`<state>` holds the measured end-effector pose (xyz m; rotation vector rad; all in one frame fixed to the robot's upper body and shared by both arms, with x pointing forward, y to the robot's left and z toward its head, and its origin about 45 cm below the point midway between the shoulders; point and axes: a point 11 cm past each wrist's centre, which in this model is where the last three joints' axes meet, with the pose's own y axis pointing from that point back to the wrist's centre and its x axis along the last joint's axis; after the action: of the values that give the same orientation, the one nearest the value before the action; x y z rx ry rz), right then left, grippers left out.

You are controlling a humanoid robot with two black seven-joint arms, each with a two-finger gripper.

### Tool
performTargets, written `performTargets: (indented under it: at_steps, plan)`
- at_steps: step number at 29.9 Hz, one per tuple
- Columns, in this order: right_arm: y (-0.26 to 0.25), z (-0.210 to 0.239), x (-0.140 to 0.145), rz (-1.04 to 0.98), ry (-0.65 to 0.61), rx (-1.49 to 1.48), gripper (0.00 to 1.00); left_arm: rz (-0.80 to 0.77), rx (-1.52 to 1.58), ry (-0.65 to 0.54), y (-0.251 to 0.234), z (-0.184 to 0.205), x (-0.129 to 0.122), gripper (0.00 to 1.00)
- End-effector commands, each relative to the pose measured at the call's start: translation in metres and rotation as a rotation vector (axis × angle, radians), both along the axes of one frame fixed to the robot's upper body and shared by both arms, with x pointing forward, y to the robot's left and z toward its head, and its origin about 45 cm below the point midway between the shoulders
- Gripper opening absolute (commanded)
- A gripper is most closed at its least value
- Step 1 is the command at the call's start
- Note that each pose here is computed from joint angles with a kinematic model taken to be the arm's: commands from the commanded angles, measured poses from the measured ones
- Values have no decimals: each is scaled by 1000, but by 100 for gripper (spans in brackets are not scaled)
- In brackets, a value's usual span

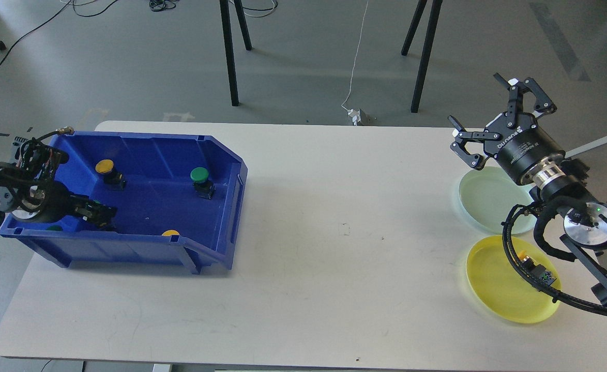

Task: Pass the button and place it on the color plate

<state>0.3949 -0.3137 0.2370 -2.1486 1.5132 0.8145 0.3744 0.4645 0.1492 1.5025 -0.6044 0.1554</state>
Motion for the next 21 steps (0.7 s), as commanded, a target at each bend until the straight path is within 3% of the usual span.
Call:
performTargets:
  at_steps: [1, 12, 21]
  plan:
    - [0, -1, 0, 0, 2, 0, 99, 1, 2, 6, 0, 0, -1, 66]
    - [-2, -4, -2, -4, 8, -2, 99, 11, -1, 21, 0, -1, -1, 52]
    - [-3, -3, -1, -8, 8, -4, 99, 9, 0, 16, -1, 1, 0, 7]
